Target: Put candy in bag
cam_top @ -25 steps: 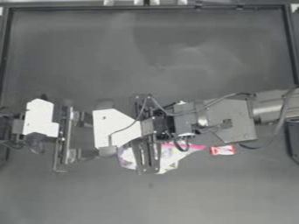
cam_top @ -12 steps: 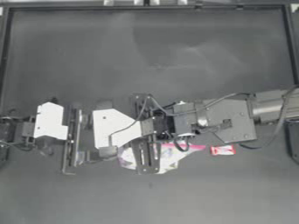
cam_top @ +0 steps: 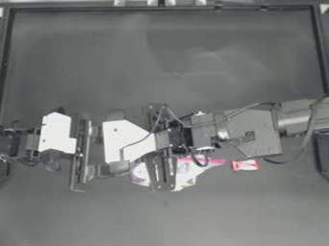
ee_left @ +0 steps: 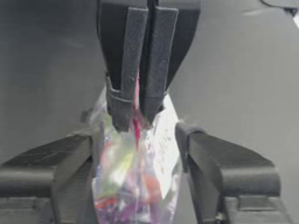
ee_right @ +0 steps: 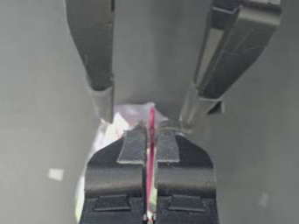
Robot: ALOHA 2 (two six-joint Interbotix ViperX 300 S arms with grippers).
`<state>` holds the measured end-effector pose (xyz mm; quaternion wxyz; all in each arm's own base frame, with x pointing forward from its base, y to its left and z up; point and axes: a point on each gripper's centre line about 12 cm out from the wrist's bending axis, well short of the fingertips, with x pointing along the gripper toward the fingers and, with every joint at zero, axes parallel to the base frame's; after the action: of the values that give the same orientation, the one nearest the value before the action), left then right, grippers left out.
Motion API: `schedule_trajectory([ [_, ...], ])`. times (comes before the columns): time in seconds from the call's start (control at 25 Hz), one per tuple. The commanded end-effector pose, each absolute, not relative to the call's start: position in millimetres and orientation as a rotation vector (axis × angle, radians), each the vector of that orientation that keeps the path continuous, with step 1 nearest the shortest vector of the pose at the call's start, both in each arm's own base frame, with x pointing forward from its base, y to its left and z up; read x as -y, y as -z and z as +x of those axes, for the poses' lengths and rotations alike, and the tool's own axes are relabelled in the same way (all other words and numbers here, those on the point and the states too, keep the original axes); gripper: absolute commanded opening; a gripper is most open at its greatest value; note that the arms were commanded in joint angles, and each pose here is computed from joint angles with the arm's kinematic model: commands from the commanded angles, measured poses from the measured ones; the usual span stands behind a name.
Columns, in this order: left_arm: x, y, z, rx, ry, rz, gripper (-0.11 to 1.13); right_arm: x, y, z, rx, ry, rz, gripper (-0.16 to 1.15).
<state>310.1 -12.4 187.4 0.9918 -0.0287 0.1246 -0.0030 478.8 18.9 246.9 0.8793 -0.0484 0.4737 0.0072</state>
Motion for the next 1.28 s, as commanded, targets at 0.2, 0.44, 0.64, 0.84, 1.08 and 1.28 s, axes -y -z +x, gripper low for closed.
schedule_trajectory([
  [0.2, 13, -197, 315, -0.209, 0.005, -0.062, 0.65, -19, -272, 475, -0.929, -0.016, -0.103, 0.04],
  [0.44, 13, -197, 315, -0.207, 0.005, -0.062, 0.6, -19, -271, 474, -0.931, -0.016, -0.103, 0.04],
  [0.64, 13, -197, 315, -0.207, 0.005, -0.062, 0.61, -19, -271, 474, -0.931, -0.016, -0.103, 0.04],
  [0.84, 13, -199, 317, -0.203, 0.005, -0.062, 0.62, -20, -271, 474, -0.93, -0.017, -0.102, 0.04],
  [1.08, 13, -195, 325, -0.222, 0.005, -0.06, 0.6, -22, -271, 474, -0.933, -0.022, -0.106, 0.04],
  [1.28, 14, -196, 325, -0.218, 0.007, -0.06, 0.52, -22, -270, 474, -0.938, -0.023, -0.108, 0.04],
])
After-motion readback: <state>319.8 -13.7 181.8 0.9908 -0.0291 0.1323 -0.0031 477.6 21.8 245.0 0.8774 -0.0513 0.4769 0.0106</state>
